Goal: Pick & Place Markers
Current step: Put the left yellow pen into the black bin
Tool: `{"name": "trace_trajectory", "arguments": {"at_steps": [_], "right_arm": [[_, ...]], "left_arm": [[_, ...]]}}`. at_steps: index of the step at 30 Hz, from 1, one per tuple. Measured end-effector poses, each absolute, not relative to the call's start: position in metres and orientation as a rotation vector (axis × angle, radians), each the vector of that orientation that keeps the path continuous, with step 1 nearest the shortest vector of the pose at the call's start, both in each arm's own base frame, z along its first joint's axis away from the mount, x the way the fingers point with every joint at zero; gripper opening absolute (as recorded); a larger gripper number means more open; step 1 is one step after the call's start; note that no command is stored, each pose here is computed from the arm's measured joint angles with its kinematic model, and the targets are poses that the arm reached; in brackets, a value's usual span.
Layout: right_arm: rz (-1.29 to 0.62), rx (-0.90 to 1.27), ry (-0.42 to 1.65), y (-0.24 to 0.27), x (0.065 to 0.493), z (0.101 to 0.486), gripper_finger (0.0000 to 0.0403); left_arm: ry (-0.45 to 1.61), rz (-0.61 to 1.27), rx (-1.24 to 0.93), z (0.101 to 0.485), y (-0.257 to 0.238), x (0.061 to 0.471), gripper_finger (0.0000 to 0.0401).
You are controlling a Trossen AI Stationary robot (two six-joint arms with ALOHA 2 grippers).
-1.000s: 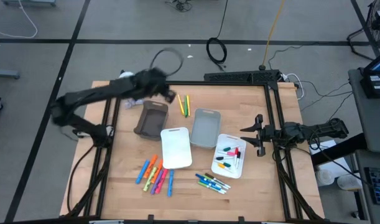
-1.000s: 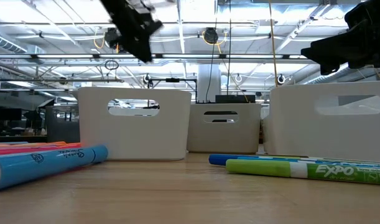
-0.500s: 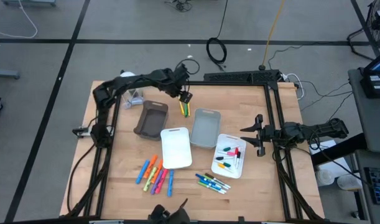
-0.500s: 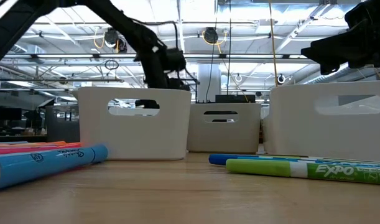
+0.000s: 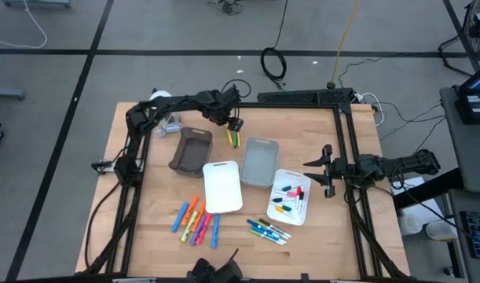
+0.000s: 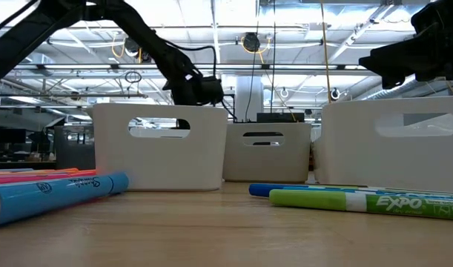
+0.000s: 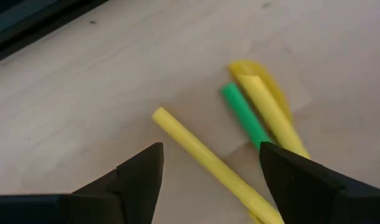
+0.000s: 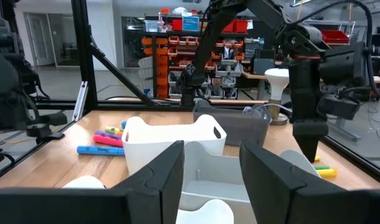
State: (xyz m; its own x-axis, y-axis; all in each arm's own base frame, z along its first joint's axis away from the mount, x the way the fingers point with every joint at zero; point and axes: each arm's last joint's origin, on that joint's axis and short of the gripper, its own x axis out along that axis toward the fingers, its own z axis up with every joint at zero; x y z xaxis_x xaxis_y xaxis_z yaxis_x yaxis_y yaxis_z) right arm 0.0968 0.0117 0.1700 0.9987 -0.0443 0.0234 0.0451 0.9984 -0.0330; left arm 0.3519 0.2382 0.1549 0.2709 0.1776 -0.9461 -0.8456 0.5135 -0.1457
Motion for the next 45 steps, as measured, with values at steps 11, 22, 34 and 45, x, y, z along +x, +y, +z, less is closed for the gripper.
{"name": "trace_trajectory", "arguments": {"at_steps": [11,22,34,45], "right_arm": [[-0.045,-0.033,-0.023,0.012,0.097,0.17,0.0145],[-0.045,-0.033,-0.025,0.012,0.097,0.17,0.0146],[-0.044,-0.033,-0.026,0.012,0.097,0.17,0.0144],[-0.045,-0.033,-0.025,0.012,0.097,0.17,0.0144]], "left_arm": [[1.144,0.884,-0.732,0.144,0.24,0.347,0.0271],[1.158,0.861,-0.757,0.141,0.239,0.347,0.0217],[1.13,0.825,-0.751,0.142,0.241,0.35,0.0022],[0.971,0.66,-0.624,0.149,0.243,0.369,0.0009]]}}
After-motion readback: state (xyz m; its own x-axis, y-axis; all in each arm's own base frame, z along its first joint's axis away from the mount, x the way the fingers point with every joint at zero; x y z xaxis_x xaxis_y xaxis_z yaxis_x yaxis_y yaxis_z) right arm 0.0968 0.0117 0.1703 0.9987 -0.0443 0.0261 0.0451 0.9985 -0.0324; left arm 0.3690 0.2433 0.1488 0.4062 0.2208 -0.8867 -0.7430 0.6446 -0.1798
